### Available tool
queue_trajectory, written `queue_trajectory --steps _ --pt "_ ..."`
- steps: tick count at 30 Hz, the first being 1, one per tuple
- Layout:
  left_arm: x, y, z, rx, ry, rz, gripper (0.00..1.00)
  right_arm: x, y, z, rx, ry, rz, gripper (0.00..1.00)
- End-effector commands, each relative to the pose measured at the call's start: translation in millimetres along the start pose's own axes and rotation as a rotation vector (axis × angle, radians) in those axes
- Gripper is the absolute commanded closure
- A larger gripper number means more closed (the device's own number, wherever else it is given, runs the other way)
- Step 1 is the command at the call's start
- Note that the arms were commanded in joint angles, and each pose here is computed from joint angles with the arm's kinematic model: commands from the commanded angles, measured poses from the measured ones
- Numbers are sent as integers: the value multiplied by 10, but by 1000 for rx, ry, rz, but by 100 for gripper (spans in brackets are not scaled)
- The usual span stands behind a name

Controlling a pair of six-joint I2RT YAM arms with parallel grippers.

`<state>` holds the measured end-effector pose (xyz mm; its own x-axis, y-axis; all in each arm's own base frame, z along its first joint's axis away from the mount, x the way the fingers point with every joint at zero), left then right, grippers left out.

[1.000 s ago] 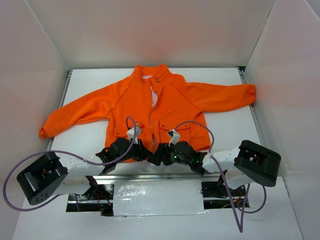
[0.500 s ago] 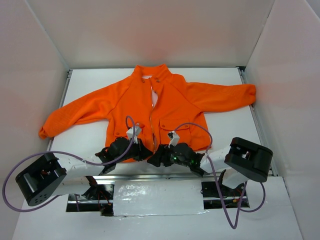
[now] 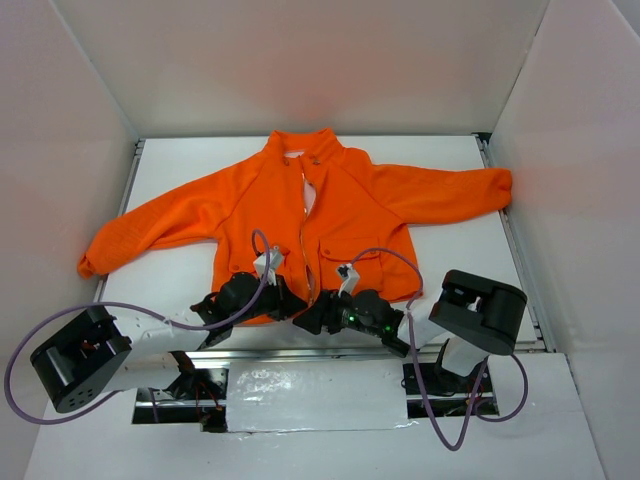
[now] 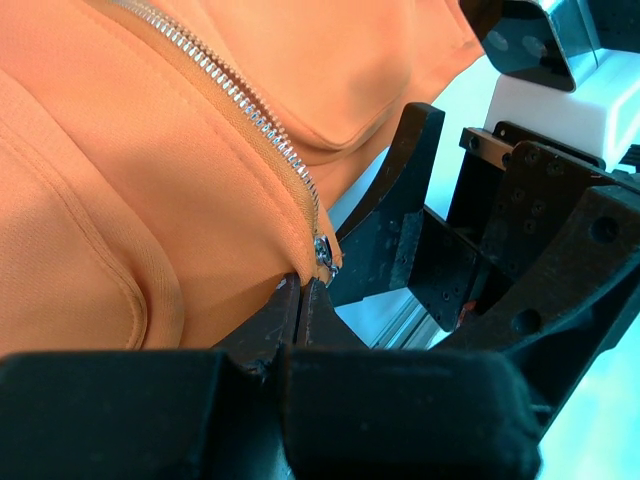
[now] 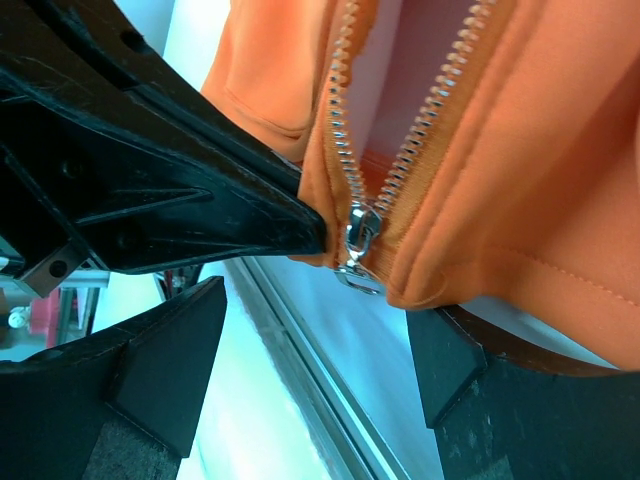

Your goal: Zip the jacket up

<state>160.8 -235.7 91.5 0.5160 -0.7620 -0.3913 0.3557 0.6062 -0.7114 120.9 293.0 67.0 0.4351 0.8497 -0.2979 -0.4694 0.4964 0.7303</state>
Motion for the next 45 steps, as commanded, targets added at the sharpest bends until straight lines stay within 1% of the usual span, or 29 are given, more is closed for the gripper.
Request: queue_trajectory --steps 1,9,12,13,17,29,34,36,37,45 --pt "29 -243 132 23 -23 -94 100 23 139 147 -17 -72 70 21" --pt "45 -216 121 19 -22 -81 100 -35 144 189 -20 -103 68 23" --pt "48 -218 121 18 -22 -83 100 -99 140 198 -6 -123 74 24" --pt "47 -221 121 19 -23 -86 100 -107 141 239 4 -153 69 24" --pt "53 -220 123 16 -25 -86 100 -118 150 251 5 -153 70 28" --pt "52 -246 140 15 -29 -96 100 -98 177 269 14 -164 87 29" --pt "60 -226 141 16 -30 -86 100 -135 181 264 15 -166 91 37" --pt "60 -227 133 16 -28 -88 100 -155 203 275 17 -171 99 38" --pt "65 -229 135 13 -28 -88 100 -168 201 279 17 -173 99 41" --pt "75 -245 133 13 -23 -98 100 -180 168 283 20 -181 79 45"
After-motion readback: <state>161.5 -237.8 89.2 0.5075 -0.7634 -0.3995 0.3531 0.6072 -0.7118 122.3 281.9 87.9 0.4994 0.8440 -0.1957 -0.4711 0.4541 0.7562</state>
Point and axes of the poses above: each gripper's point midway between its finger pads, its own x axis out along the fingers, its own y axis along the line the jaws close on, z = x × y, the point moved 5 cm from there along -x, back along the fingers, and after that the axes turned 6 degrees about -x, right-handed, at the moved point
